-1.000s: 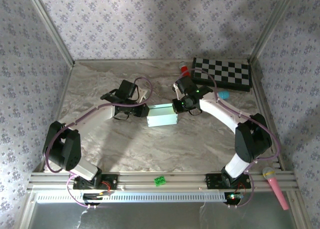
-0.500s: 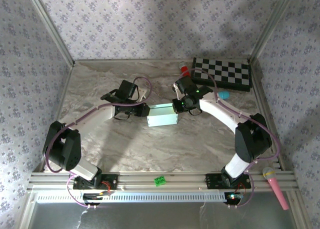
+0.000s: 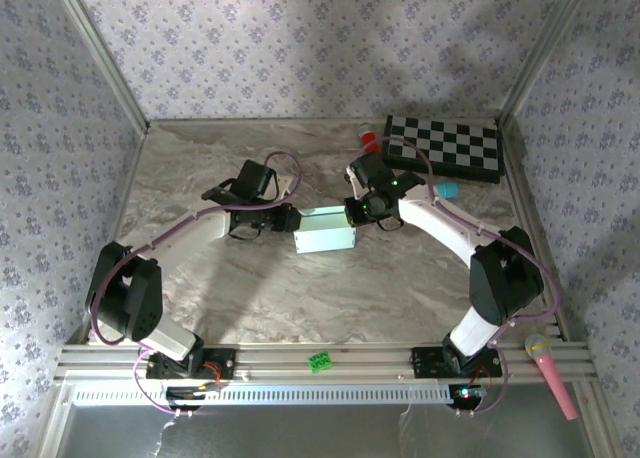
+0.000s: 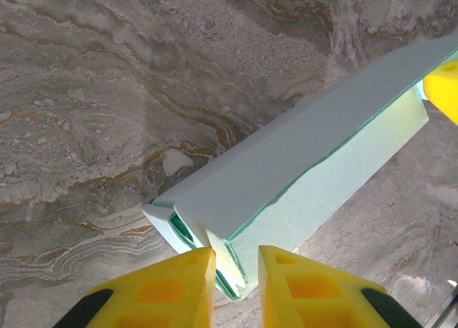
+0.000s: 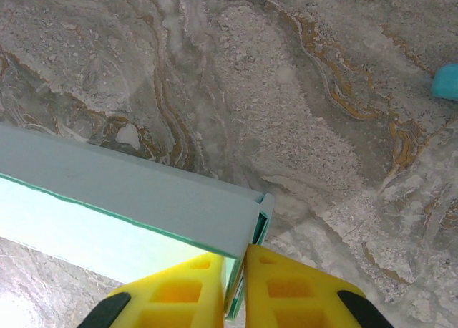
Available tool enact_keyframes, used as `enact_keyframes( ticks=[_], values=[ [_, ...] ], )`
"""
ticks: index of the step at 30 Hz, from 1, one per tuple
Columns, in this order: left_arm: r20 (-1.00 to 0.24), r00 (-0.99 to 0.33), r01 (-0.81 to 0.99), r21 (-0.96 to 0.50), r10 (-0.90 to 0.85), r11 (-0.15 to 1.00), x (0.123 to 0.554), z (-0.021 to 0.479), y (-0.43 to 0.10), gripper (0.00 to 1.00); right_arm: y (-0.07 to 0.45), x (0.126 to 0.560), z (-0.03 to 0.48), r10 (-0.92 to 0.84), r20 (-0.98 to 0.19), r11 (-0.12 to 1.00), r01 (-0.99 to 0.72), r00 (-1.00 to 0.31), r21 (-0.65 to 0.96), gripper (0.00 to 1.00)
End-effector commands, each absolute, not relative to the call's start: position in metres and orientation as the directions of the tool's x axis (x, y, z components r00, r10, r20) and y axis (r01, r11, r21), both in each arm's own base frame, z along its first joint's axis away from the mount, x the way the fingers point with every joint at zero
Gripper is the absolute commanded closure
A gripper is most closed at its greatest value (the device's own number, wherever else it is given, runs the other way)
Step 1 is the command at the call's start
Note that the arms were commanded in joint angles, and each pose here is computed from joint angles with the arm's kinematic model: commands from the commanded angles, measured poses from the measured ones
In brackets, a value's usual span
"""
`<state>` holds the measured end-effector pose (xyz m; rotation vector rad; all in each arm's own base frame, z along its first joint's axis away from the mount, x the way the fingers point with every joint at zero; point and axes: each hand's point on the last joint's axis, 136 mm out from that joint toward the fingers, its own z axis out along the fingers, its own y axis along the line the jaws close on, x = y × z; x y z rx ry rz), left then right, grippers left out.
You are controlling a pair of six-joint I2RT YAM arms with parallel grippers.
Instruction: Fold the paper box
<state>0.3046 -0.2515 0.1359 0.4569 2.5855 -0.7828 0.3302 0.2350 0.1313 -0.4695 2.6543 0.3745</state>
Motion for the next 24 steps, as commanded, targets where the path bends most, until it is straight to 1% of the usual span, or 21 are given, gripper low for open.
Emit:
enact_keyframes(
  ticks=[1, 6, 13, 17, 19, 24],
  values=[
    [-0.446, -0.871, 0.445, -0.540, 0.206, 0.715, 0.292, 0.136, -0.281, 0.77, 0.268, 0.303, 0.115, -0.321, -0.384, 0.851, -0.442, -0.866, 0.285, 0.86],
    [-0.437, -0.880, 0.425, -0.543, 0.188, 0.724, 0.291, 0.133, -0.279, 0.77, 0.268, 0.302, 0.113, -0.321, -0.380, 0.852, -0.440, -0.867, 0.284, 0.86],
    [-0.427, -0.876, 0.434, -0.498, 0.223, 0.751, 0.287, 0.125, -0.271, 0.82, 0.265, 0.299, 0.112, -0.327, -0.376, 0.854, -0.442, -0.867, 0.275, 0.87],
    [-0.430, -0.873, 0.441, -0.498, 0.229, 0.747, 0.285, 0.126, -0.271, 0.82, 0.264, 0.298, 0.111, -0.328, -0.377, 0.854, -0.442, -0.866, 0.273, 0.87],
    [-0.436, -0.872, 0.445, -0.513, 0.224, 0.734, 0.285, 0.130, -0.274, 0.82, 0.264, 0.298, 0.111, -0.326, -0.377, 0.855, -0.440, -0.867, 0.274, 0.87],
    [-0.457, -0.867, 0.452, -0.554, 0.198, 0.700, 0.287, 0.141, -0.282, 0.77, 0.267, 0.298, 0.111, -0.327, -0.377, 0.853, -0.442, -0.867, 0.278, 0.87]
  ],
)
